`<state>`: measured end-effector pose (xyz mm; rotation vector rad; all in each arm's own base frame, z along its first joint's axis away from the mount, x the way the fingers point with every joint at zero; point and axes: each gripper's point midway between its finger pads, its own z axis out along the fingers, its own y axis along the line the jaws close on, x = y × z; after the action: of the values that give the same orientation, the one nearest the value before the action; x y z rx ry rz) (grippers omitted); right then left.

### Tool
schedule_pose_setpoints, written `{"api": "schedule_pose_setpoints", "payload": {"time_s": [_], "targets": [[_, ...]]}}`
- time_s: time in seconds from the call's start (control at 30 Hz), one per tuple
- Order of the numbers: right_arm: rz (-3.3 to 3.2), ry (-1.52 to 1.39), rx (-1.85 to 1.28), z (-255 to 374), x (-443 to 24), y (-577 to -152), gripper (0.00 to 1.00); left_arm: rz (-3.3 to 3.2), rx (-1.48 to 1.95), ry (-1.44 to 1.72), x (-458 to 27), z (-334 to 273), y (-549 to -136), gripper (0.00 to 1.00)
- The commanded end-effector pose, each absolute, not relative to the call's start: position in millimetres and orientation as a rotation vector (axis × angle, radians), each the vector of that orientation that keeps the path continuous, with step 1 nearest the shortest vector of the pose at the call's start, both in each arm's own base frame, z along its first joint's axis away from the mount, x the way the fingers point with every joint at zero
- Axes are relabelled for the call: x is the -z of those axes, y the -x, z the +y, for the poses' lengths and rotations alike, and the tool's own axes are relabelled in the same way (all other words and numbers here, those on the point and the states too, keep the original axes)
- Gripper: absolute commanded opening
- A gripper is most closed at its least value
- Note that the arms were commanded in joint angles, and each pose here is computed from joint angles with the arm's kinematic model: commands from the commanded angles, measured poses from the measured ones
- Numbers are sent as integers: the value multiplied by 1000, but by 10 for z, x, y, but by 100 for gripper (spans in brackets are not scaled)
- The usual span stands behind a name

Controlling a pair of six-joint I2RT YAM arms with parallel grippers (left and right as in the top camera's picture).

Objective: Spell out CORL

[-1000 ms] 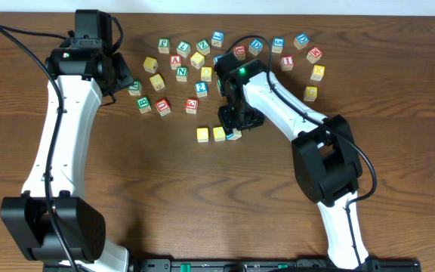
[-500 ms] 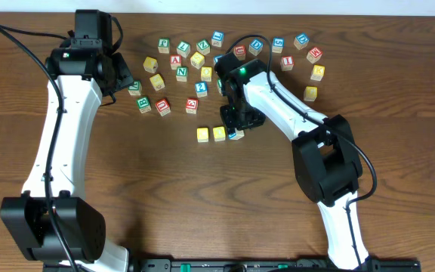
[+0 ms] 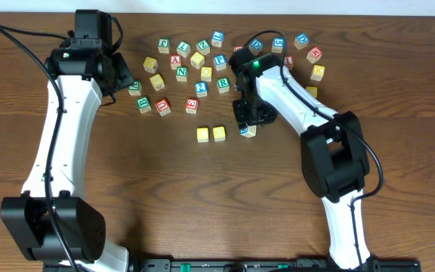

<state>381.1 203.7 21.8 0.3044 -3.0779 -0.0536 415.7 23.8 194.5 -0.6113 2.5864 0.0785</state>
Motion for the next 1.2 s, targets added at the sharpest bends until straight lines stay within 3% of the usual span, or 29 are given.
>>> {"api": "schedule_pose_setpoints", "payload": {"time_s": [0.0, 0.4, 0.67, 1.17], "targets": [[-3056, -328, 154, 2023, -272, -3809, 51, 2588, -95, 627, -1922, 263, -4150, 54], [-3058, -255, 240, 1764, -502, -3869, 52, 2588, -96, 627, -1922, 263, -4151, 54], [-3044, -222, 149, 1656, -448, -3808, 36, 2588, -96, 627, -1922, 263, -4150, 54], [-3036, -241, 150, 1701, -401, -3768, 34, 2588, -96, 627, -1922, 263, -4151, 54]]}}
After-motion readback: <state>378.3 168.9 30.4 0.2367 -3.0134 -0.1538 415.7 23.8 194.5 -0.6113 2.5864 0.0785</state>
